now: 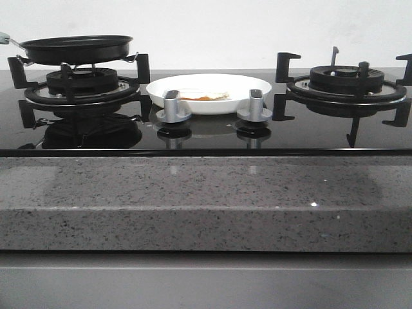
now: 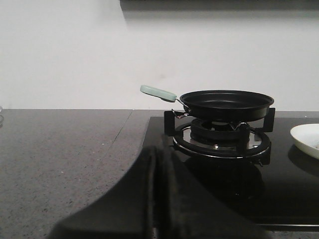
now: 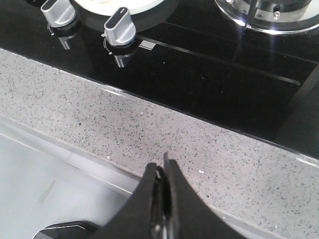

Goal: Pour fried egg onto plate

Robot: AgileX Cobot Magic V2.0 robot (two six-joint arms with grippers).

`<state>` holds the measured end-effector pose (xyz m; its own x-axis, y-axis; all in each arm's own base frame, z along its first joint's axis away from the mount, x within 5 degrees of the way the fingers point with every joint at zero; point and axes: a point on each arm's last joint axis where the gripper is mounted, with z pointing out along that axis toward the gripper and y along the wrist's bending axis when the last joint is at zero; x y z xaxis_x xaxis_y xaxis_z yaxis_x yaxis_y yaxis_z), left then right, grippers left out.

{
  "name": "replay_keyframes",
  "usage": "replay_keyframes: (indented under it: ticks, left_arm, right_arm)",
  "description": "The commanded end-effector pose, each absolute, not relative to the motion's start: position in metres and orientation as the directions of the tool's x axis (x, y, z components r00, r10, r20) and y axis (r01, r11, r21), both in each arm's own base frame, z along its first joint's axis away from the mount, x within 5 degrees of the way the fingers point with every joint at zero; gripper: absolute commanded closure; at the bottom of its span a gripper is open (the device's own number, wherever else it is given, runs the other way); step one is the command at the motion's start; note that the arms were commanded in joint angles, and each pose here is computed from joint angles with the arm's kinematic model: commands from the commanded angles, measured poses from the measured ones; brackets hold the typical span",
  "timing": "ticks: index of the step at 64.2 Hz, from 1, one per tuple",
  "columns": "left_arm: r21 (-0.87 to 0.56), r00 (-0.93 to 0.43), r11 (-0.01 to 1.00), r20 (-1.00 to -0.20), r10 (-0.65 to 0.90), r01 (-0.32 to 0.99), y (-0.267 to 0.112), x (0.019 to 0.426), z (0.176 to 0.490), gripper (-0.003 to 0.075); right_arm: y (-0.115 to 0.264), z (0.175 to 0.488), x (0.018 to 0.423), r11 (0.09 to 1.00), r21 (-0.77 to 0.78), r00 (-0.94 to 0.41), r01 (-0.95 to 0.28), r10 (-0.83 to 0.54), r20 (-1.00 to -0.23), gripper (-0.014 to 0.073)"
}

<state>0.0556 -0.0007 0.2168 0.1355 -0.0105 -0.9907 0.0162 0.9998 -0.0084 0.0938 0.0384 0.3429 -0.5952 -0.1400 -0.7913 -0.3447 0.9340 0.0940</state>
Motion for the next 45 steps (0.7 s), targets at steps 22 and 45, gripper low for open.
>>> replay_keyframes:
  ticks: [22,45]
  left_arm:
    - [-0.027,0.235,1.0,-0.972,-0.029,0.01,0.0,0.053,0.224,0.0741]
    - [-0.027,0.235,1.0,-0.972,-0.029,0.01,0.0,0.053,0.224,0.0741]
  right_arm:
    - [0.038,0.356,0.096,0.935,0.078,-0.52,-0.345,-0.121,-0.845,0.0664]
    - [0.018,0.33,0.081,0.977,0.015,-0.361,-0.212,-0.064,-0.93,0.0664]
